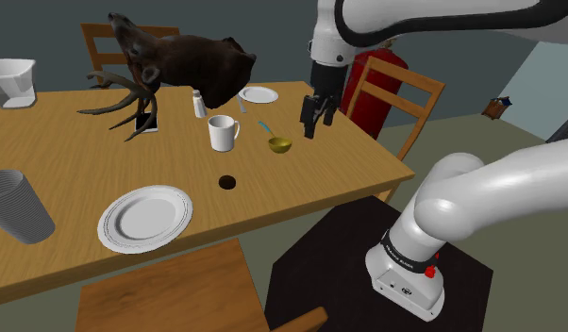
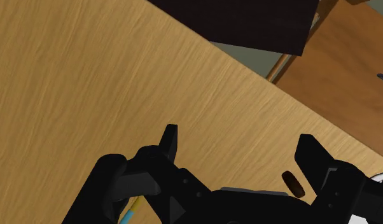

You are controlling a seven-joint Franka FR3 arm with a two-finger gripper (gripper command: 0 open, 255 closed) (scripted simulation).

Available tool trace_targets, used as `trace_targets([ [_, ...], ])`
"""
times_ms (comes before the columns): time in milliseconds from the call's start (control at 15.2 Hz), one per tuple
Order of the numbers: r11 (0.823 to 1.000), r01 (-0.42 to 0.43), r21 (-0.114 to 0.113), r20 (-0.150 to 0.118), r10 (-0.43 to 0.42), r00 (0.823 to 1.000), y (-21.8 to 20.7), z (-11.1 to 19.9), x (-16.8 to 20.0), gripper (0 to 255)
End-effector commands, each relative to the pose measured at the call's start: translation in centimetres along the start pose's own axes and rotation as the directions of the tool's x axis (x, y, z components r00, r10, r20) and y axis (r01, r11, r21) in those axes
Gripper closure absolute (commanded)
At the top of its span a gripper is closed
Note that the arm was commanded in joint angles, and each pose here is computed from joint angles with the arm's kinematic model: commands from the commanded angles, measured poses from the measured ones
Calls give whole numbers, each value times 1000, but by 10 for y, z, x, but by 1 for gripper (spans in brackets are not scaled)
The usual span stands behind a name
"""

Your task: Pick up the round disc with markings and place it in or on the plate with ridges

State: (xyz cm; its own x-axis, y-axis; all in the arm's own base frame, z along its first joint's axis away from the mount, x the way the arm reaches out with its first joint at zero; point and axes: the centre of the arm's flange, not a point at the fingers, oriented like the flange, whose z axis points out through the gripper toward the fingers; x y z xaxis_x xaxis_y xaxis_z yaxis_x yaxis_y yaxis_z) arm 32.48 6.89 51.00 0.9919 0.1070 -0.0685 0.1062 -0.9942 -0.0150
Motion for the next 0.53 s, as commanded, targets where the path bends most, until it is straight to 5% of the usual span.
trace_targets([
  [0, 1000, -24, -10, -10, 24, 1000, -17, 15, 11, 0],
  [462, 994, -100, -44, -40, 98, 994, -78, 63, 64, 0],
])
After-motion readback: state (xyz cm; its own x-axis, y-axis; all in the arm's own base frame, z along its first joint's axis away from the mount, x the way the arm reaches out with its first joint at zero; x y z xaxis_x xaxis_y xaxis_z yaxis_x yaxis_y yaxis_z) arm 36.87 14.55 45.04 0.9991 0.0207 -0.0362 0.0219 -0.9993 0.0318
